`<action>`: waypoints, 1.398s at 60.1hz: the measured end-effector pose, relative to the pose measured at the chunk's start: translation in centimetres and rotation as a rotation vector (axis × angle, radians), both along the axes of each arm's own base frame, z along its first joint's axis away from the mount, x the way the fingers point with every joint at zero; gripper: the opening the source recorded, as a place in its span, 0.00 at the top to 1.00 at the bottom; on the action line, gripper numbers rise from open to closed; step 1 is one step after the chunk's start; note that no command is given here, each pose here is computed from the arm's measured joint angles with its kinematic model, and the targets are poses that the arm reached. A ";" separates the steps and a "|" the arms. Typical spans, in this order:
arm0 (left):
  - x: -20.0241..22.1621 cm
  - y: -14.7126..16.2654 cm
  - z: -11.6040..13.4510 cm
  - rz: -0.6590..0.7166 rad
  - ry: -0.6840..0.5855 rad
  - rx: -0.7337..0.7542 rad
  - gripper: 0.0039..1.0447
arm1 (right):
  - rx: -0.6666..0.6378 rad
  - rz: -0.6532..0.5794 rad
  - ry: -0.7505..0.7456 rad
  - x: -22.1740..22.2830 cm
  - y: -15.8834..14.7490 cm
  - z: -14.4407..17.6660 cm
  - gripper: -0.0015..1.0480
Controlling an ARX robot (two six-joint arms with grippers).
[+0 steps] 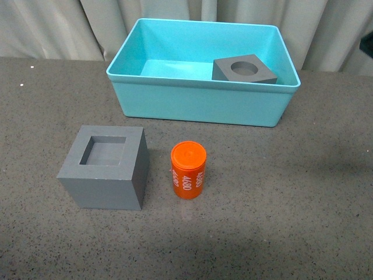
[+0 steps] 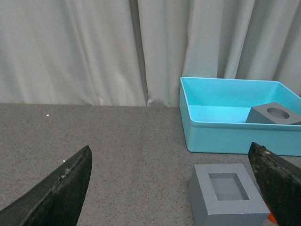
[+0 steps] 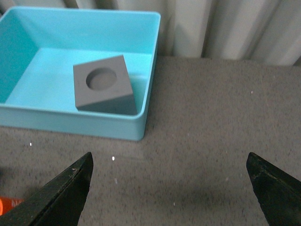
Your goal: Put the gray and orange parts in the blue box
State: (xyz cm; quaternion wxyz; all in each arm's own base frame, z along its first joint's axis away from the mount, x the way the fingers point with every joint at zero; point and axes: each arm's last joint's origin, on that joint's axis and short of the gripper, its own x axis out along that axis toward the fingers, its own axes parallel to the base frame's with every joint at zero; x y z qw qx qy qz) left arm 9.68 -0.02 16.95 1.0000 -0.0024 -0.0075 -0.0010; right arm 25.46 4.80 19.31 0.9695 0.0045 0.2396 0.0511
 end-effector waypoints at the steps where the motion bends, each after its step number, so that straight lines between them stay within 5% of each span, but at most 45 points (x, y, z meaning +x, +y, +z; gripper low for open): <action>1: 0.0 0.0 0.0 0.000 0.000 0.000 0.06 | -0.003 -0.002 0.007 -0.4 -0.1 -0.2 0.09; 29: 0.0 0.0 0.0 0.014 0.006 -0.002 0.06 | -0.056 -0.011 0.007 -4.2 -1.2 -1.7 0.09; 38: 1.2 -0.2 -0.2 0.285 0.269 -0.067 0.06 | -0.059 -0.010 0.005 -4.2 -1.2 -1.7 0.09; 58: 8.1 -4.0 0.0 0.087 0.405 -0.165 0.06 | -0.058 -0.010 0.004 -4.2 -1.2 -1.7 0.09; 84: 15.5 -7.8 -4.9 -0.048 0.674 -0.137 0.06 | -0.058 -0.010 0.004 -4.2 -1.2 -1.7 0.09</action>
